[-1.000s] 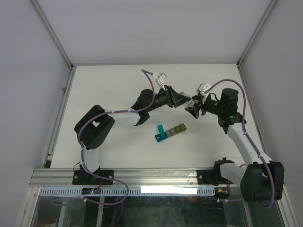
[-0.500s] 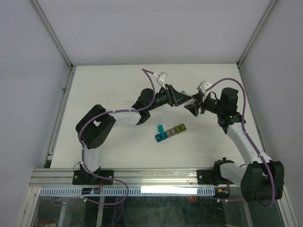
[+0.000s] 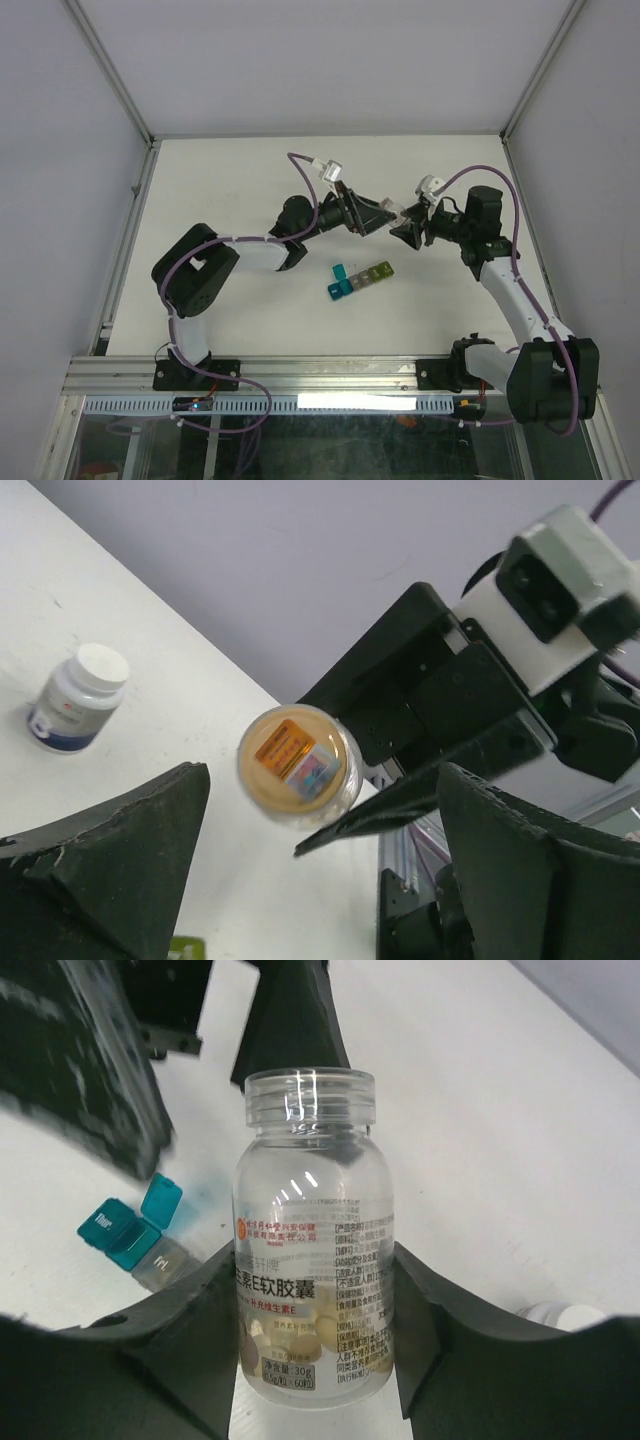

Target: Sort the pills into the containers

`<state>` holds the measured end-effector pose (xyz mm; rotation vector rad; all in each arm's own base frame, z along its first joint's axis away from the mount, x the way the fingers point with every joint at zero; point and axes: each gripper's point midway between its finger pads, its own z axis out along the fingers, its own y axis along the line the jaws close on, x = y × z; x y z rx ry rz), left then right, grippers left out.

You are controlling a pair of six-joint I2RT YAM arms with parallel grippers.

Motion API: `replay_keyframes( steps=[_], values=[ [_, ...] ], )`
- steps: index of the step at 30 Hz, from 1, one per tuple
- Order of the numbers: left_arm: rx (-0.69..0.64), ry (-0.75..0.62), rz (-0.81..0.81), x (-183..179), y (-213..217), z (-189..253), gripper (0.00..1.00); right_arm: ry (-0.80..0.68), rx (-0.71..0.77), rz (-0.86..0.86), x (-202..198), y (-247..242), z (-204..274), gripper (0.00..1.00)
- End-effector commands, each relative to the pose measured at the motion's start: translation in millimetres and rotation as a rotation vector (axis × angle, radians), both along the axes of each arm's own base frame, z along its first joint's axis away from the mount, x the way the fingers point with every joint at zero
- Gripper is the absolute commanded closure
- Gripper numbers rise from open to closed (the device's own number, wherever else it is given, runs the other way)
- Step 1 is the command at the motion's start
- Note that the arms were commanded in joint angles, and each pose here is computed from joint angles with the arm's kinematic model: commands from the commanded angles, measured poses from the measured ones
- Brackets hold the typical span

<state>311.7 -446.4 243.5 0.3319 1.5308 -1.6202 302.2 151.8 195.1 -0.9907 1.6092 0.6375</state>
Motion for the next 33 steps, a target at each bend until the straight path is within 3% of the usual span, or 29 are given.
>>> replay_keyframes(
  steps=[1,5,10,14,19,27,33],
  values=[
    [-0.161,-0.336,0.032,-12.6,62.4,70.0,0.01,-0.027,0.005,0.082,-6.0,0.7,15.7,0.98],
    [-0.116,-0.509,-0.059,-17.5,99.5,67.9,0.01,0.004,0.021,0.143,-16.4,0.9,16.2,1.00],
    [-0.021,-0.620,-0.248,-28.8,102.9,34.4,0.03,-0.004,0.050,0.243,-34.4,6.8,15.3,1.00],
    [-0.031,-0.781,-0.279,-49.4,107.3,27.5,0.09,-0.008,0.061,0.303,-44.8,10.4,12.5,1.00],
    [-0.009,-0.987,-0.281,-78.1,96.7,18.6,0.08,-0.011,0.068,0.376,-58.4,16.0,9.5,1.00],
    [0.137,-1.130,-0.143,-69.6,66.6,2.4,0.07,-0.025,0.009,0.453,-70.6,27.0,-5.1,1.00],
    [0.178,-1.112,-0.152,-69.4,53.6,-6.0,0.10,-0.031,-0.008,0.483,-76.2,30.0,-7.6,1.00]
  ],
)
